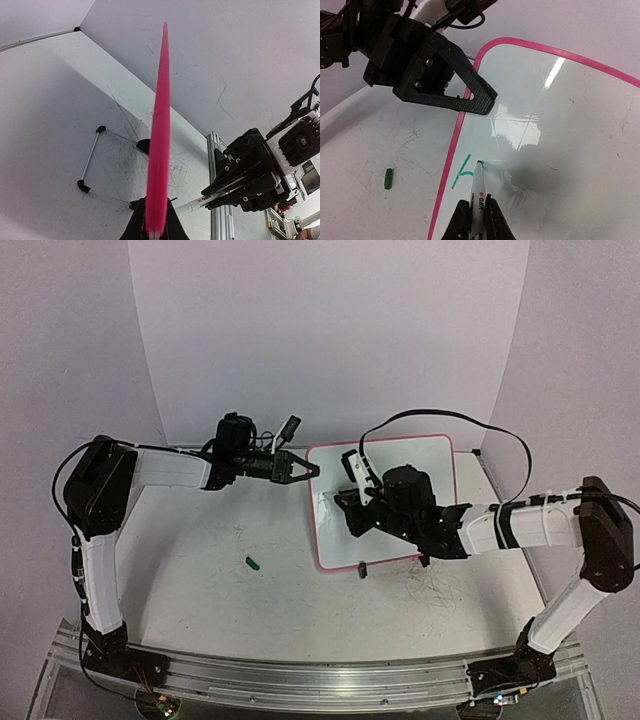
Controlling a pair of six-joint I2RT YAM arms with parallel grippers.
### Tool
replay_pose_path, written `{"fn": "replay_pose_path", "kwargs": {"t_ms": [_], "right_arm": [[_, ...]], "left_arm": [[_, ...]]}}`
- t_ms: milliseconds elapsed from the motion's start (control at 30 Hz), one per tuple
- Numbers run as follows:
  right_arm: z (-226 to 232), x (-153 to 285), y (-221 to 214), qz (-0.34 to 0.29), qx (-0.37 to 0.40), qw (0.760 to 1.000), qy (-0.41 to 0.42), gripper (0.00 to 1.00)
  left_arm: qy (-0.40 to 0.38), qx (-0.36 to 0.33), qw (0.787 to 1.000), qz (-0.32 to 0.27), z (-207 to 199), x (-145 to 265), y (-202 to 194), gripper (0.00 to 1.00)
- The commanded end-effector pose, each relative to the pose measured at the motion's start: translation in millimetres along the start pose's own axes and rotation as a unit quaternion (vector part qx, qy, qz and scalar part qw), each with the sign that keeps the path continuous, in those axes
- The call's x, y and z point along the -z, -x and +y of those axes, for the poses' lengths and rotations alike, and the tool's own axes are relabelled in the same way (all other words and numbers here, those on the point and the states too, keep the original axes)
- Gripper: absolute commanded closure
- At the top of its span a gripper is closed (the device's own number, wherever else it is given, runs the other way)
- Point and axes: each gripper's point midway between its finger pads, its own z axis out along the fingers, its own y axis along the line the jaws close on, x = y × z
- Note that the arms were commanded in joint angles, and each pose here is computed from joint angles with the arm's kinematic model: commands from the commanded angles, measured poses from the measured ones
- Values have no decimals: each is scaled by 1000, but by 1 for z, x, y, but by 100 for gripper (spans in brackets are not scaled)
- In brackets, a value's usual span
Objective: Write a sentence on the whiteboard
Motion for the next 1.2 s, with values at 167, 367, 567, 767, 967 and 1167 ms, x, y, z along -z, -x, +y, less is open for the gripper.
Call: {"fn": "replay_pose_path", "kwargs": {"t_ms": [167, 367, 567, 767, 967, 1167], "right_arm": [[-5, 3, 7, -11, -19, 1000, -10, 100], [-5, 5, 0, -4, -23, 1000, -6, 100], [-4, 7, -4, -1, -26, 1000, -2, 100], [-2, 9, -12, 7, -29, 1000, 4, 100], [0, 11, -21, 17, -34, 999, 10, 100], [2, 13, -29, 25, -36, 999, 12, 100]], "left_arm": [[-7, -5, 1000, 2, -7, -7, -1, 100], [-8, -6, 1000, 2, -8, -7, -1, 100], [-8, -5, 1000, 3, -7, -8, -2, 100], [-8, -5, 1000, 3, -8, -8, -2, 100], [-10, -6, 1000, 4, -8, -9, -2, 100], [-10, -5, 1000, 4, -8, -10, -3, 100]]}}
